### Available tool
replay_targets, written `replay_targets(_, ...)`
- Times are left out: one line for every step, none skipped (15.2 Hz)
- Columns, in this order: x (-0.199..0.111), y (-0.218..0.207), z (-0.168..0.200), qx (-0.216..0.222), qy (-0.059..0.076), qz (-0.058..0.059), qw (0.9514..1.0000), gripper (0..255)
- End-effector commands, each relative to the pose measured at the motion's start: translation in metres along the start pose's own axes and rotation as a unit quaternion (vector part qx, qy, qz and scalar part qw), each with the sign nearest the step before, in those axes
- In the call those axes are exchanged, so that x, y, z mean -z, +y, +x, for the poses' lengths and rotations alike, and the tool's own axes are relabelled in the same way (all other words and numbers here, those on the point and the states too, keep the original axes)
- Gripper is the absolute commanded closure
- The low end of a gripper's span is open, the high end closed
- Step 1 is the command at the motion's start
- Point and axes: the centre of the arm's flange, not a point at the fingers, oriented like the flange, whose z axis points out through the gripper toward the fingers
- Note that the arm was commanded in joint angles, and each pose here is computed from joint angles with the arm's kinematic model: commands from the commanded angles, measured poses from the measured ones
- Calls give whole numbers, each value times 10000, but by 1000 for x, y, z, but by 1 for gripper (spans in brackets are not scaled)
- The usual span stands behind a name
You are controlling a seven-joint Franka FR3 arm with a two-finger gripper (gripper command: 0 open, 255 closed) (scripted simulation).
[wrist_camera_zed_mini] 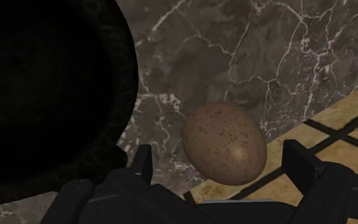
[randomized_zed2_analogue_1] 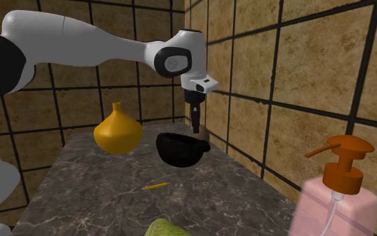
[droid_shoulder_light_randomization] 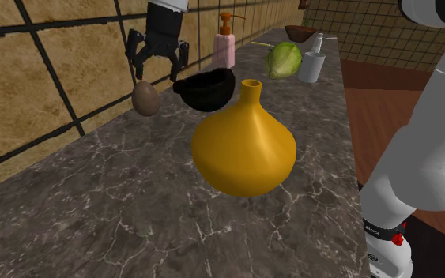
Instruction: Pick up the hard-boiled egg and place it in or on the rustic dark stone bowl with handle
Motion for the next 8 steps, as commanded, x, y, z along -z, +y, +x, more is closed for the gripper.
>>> replay_targets(-2, -15, 9, 50, 46, 38, 10000, 0)
replay_targets(-7, -15, 9, 50, 46, 38, 10000, 0)
replay_targets(-13, -16, 9, 50, 46, 38, 10000, 0)
replay_targets(-18, -16, 9, 51, 46, 38, 10000, 0)
replay_targets(-23, -16, 9, 50, 46, 38, 10000, 0)
replay_targets(-28, -16, 9, 50, 46, 38, 10000, 0)
replay_targets(-34, -16, 9, 50, 46, 38, 10000, 0)
replay_targets(-39, -16, 9, 50, 46, 38, 10000, 0)
